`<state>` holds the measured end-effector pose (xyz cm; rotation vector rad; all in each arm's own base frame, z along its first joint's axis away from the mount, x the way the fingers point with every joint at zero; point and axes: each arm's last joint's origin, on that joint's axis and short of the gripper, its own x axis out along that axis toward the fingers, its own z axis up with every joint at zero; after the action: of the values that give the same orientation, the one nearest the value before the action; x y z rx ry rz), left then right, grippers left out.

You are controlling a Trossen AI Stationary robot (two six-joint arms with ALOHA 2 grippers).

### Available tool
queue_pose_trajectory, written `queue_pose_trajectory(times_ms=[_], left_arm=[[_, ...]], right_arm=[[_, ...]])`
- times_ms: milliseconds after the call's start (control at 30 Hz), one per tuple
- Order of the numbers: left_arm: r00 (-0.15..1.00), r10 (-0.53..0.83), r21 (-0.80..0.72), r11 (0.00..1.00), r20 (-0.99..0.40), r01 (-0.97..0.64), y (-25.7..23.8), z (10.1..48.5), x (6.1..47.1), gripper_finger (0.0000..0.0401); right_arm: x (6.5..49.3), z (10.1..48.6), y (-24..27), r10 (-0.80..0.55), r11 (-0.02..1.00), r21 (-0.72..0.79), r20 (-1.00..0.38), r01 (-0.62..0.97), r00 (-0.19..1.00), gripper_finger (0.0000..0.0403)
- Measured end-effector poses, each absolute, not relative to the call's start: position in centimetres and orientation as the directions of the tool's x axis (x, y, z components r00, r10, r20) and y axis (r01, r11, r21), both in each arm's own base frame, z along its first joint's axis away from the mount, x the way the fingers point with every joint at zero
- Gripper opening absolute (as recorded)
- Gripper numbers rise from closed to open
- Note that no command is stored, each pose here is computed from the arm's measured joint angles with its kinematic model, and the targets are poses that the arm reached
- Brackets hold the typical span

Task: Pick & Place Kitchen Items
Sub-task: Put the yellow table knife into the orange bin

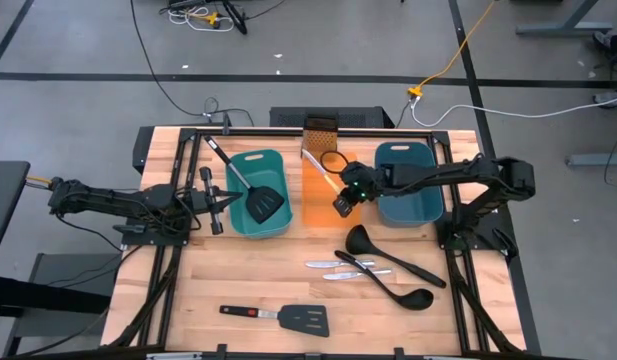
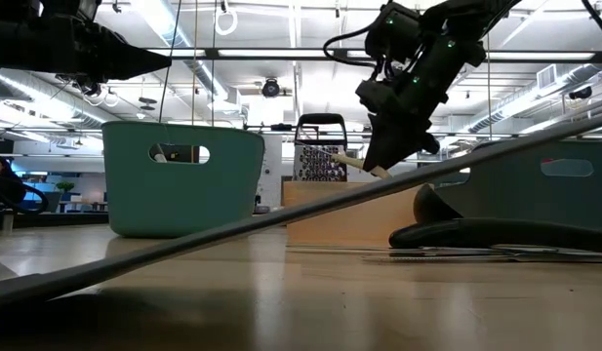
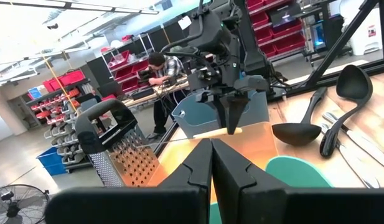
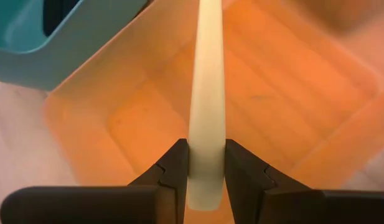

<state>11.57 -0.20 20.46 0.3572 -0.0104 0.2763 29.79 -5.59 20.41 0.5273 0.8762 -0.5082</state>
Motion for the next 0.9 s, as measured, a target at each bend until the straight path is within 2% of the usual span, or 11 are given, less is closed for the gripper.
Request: queue_pose_trajectory(times_ms=[333,900], left_arm=[[0.962,0.265,0.348,0.898,0.062,-0.27,-0.2,20.5,11.6,0.0016],[0.962,0.265,0.352,0.896,0.062,-0.269,-0.2,20.5,11.6,0.0016]], right_arm=[[30.6,17.6,-6.1,-0.232,0.715,0.163,-0.862,0.68,0.451,0.0084],[31.0,15.8,-6.4,-0.184,0.684,0.184,-0.892,0.706,0.412,0.0084]])
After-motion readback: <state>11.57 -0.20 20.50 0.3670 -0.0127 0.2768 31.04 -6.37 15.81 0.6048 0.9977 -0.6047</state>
